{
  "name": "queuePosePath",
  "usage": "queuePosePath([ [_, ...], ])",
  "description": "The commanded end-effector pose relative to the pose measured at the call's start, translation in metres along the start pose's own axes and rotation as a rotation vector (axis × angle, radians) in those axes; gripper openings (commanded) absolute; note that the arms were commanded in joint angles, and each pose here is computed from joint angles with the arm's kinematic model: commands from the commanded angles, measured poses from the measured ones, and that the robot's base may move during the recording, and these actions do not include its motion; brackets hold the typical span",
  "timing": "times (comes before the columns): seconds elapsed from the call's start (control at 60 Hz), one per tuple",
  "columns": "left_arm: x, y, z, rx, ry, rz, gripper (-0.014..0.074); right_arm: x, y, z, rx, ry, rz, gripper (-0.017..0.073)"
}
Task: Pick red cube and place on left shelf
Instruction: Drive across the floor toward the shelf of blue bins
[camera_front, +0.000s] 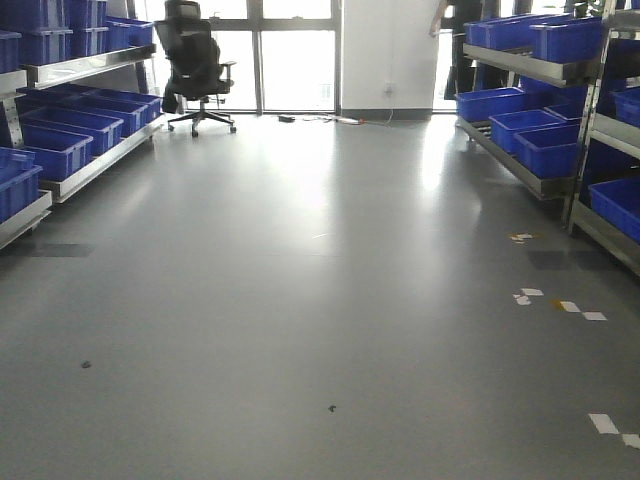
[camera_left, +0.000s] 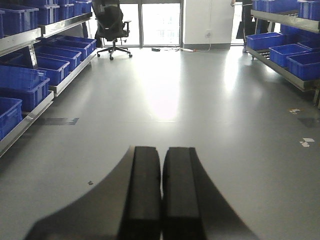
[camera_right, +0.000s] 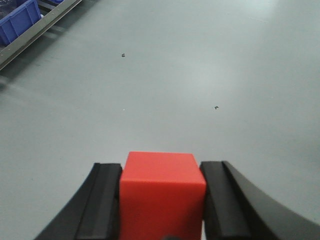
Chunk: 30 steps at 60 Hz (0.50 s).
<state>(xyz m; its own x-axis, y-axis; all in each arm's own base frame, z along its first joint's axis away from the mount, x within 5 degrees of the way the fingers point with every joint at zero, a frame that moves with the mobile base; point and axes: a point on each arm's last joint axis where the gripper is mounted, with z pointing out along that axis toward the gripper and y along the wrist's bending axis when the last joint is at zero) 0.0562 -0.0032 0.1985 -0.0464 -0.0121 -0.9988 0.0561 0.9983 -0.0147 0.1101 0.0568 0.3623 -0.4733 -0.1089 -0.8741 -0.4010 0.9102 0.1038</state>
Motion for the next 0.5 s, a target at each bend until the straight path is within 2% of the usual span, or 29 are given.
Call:
queuePosePath([
  [0.0, -0.0010, -0.0001, -0.0003, 0.003, -0.080, -0.004, 0.0101, -0.0144, 0.0015, -0.0063, -0.011, -0.112, -0.008, 0.0046],
  [0.483, -0.0010, -0.0001, -0.0003, 0.003, -0.080, -0.004, 0.0101, -0.0144, 0.0015, -0.0063, -0.011, -0.112, -0.008, 0.0046],
])
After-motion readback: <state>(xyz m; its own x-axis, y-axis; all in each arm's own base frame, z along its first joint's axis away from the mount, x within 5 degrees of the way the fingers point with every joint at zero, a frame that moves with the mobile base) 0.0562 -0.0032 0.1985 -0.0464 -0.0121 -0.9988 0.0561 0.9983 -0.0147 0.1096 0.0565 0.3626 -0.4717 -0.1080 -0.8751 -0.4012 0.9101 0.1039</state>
